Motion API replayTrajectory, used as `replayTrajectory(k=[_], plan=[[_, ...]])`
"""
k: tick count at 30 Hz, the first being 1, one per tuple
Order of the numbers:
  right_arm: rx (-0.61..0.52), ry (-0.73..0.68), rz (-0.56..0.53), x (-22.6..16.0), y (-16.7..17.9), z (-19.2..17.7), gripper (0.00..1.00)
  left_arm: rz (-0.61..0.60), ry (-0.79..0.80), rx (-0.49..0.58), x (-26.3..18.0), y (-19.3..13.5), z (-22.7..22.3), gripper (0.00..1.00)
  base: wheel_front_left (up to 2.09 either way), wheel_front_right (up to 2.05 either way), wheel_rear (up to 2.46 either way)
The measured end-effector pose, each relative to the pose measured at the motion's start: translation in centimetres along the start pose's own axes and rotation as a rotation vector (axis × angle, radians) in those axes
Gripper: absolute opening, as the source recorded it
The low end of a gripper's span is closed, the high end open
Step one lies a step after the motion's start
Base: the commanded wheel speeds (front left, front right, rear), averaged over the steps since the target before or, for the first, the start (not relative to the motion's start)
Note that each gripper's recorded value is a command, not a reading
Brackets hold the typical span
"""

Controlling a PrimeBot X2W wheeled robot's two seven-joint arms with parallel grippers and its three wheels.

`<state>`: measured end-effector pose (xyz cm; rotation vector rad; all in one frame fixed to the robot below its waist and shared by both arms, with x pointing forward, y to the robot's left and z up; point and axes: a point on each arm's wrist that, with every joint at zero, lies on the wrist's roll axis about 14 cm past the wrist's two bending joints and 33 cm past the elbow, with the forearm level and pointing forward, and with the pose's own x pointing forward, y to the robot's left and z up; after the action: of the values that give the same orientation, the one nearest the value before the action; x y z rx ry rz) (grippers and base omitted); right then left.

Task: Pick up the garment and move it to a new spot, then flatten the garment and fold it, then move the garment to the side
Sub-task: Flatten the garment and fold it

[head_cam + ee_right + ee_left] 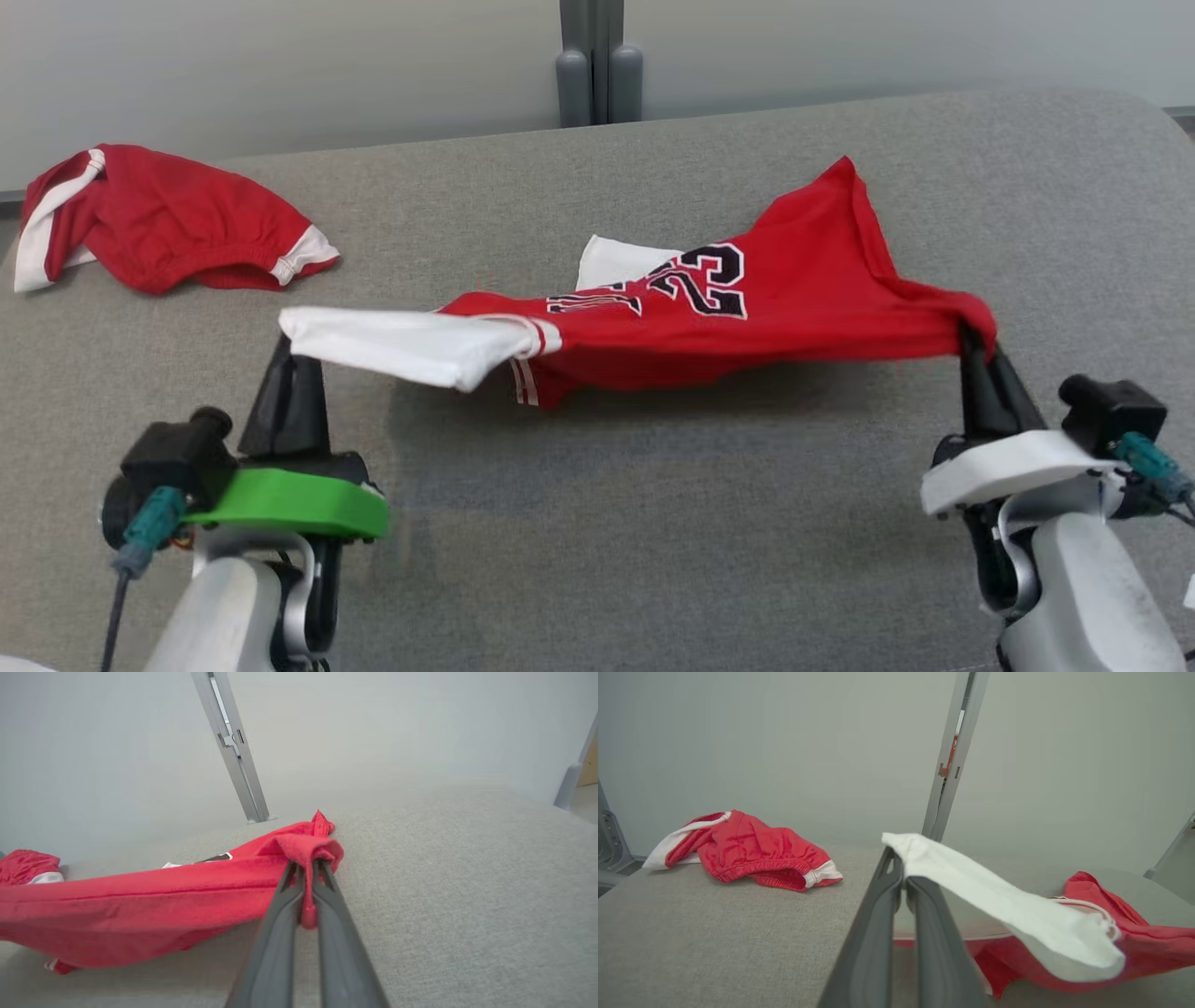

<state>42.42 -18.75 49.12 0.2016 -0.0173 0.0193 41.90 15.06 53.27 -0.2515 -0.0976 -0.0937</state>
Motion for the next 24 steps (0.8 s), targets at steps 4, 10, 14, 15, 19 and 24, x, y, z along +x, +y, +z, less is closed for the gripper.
replayTrajectory(k=[4,10,14,15,19,24], plan=[[-0.054,-0.252,0.017,0.3,0.2,8.3,0.00,-0.089,-0.200,0.073,1.5,-2.0,7.1,0.00,0.00,0.00,0.00],[-0.126,-0.563,0.039,-3.1,1.5,18.8,0.00,-0.230,-0.506,0.171,0.8,-6.4,18.5,0.00,0.00,0.00,0.00],[-0.161,-0.676,0.037,-5.9,1.9,23.3,0.00,-0.323,-0.647,0.246,-0.8,-9.5,24.0,0.00,0.00,0.00,0.00],[-0.169,-0.691,0.033,-6.5,2.0,24.1,0.00,-0.341,-0.660,0.275,-1.0,-10.1,24.8,0.00,0.00,0.00,0.00],[-0.191,-0.694,0.022,-7.2,2.0,25.2,0.00,-0.388,-0.661,0.336,-0.7,-11.5,25.9,0.00,0.00,0.00,0.00],[-0.166,-0.598,0.013,-5.1,1.2,23.3,0.00,-0.417,-0.572,0.355,2.5,-12.0,24.0,0.00,0.00,0.00,0.00]])
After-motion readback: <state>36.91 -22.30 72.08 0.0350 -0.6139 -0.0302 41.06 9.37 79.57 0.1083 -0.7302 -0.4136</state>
